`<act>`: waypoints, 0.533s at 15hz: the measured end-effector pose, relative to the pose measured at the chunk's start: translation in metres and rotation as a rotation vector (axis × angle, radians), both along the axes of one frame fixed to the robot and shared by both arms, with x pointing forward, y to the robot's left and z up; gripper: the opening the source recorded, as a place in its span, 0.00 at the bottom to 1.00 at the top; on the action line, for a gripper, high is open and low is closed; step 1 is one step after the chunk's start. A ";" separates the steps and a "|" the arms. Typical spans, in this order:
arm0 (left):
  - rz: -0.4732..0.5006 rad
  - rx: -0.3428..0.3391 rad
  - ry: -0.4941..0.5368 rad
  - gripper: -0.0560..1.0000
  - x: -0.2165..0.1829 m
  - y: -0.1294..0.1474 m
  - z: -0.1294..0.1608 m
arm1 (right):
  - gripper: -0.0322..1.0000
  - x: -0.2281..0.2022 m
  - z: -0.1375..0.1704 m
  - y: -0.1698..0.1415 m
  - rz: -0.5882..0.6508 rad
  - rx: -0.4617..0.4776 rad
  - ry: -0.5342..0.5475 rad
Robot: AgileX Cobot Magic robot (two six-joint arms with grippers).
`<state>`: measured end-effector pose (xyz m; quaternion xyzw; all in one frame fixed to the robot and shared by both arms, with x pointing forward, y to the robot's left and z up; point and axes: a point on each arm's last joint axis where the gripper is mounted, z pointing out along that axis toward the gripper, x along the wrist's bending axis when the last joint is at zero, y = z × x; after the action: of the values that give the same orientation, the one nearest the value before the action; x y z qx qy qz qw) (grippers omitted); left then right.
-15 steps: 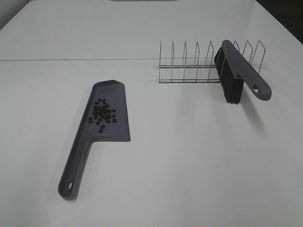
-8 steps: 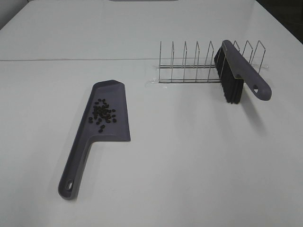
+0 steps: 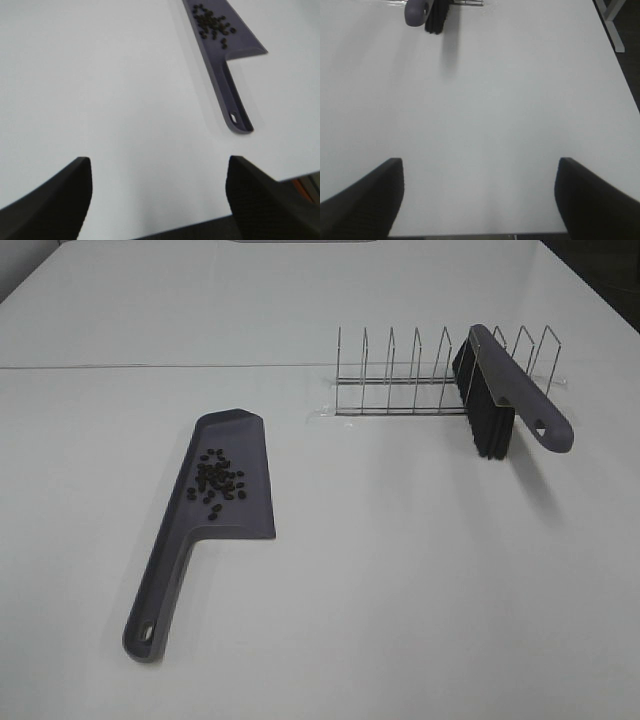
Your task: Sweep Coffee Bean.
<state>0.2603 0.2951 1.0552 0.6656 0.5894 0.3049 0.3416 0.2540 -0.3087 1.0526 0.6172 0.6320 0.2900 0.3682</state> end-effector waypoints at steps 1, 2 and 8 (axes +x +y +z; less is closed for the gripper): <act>0.020 0.000 -0.017 0.72 -0.003 0.001 0.000 | 0.80 0.000 0.000 0.000 -0.007 0.000 0.000; 0.047 0.000 -0.044 0.72 -0.007 0.001 0.001 | 0.80 0.000 0.000 0.000 -0.017 0.000 0.000; 0.095 0.001 -0.146 0.72 -0.023 0.001 0.001 | 0.80 -0.020 0.001 -0.001 -0.025 -0.001 -0.127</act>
<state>0.2376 0.2961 1.0567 0.6129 0.5937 0.3689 0.3684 0.2342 -0.3096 1.0534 0.6052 0.5998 0.3238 0.4113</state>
